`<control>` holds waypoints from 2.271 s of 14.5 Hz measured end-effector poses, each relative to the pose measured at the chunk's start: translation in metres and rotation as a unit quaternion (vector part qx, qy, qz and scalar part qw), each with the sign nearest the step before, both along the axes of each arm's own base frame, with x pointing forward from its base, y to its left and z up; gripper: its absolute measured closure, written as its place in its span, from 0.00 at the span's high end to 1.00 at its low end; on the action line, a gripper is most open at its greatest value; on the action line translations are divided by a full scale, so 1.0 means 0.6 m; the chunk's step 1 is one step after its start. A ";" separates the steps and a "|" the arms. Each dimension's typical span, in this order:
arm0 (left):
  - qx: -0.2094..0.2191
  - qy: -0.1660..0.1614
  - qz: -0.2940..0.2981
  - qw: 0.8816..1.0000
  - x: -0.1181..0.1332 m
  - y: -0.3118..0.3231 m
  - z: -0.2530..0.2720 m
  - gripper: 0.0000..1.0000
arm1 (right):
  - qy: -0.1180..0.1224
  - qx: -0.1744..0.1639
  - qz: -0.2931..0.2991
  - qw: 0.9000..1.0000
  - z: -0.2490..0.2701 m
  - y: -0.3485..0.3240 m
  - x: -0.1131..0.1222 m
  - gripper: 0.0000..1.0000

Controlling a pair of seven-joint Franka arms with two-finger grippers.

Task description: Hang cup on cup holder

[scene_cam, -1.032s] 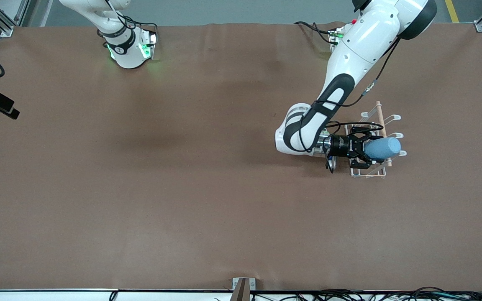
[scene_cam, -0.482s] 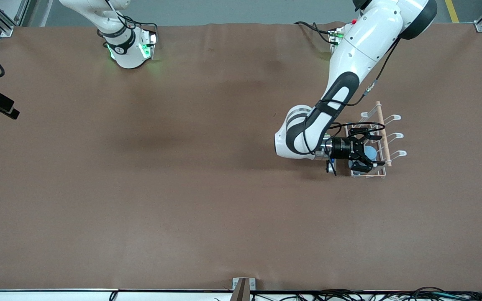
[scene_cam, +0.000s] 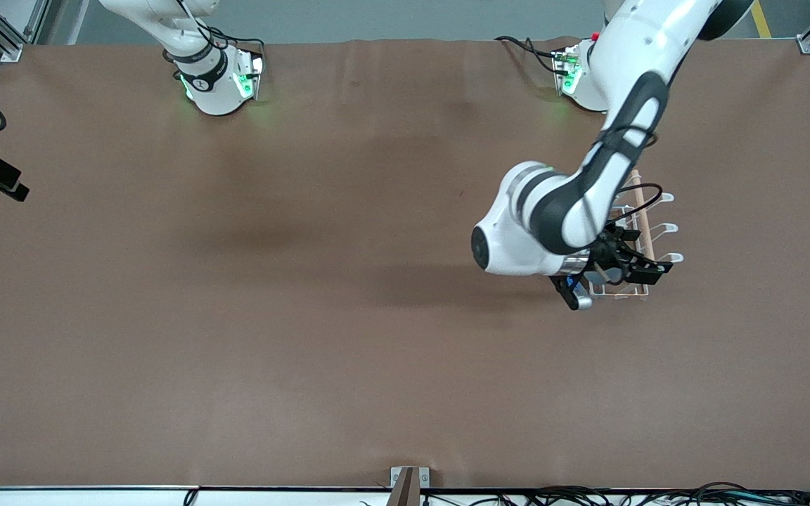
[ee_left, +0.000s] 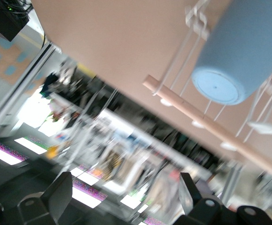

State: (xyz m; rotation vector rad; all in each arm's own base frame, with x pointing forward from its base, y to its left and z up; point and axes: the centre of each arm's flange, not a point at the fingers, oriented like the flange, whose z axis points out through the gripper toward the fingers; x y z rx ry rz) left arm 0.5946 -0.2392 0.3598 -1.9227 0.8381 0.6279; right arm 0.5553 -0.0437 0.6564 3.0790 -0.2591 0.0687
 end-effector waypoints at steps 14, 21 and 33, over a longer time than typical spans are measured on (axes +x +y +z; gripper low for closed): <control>-0.425 -0.253 0.267 0.827 -0.004 0.255 0.353 1.00 | 0.008 0.011 0.014 1.000 -0.004 0.005 -0.002 1.00; -0.477 -0.276 0.296 0.780 -0.062 0.280 0.410 1.00 | 0.010 0.012 0.016 1.000 -0.004 0.004 -0.003 1.00; -0.463 -0.271 0.335 0.774 -0.100 0.326 0.497 1.00 | 0.010 0.012 0.015 1.000 -0.005 0.004 -0.003 1.00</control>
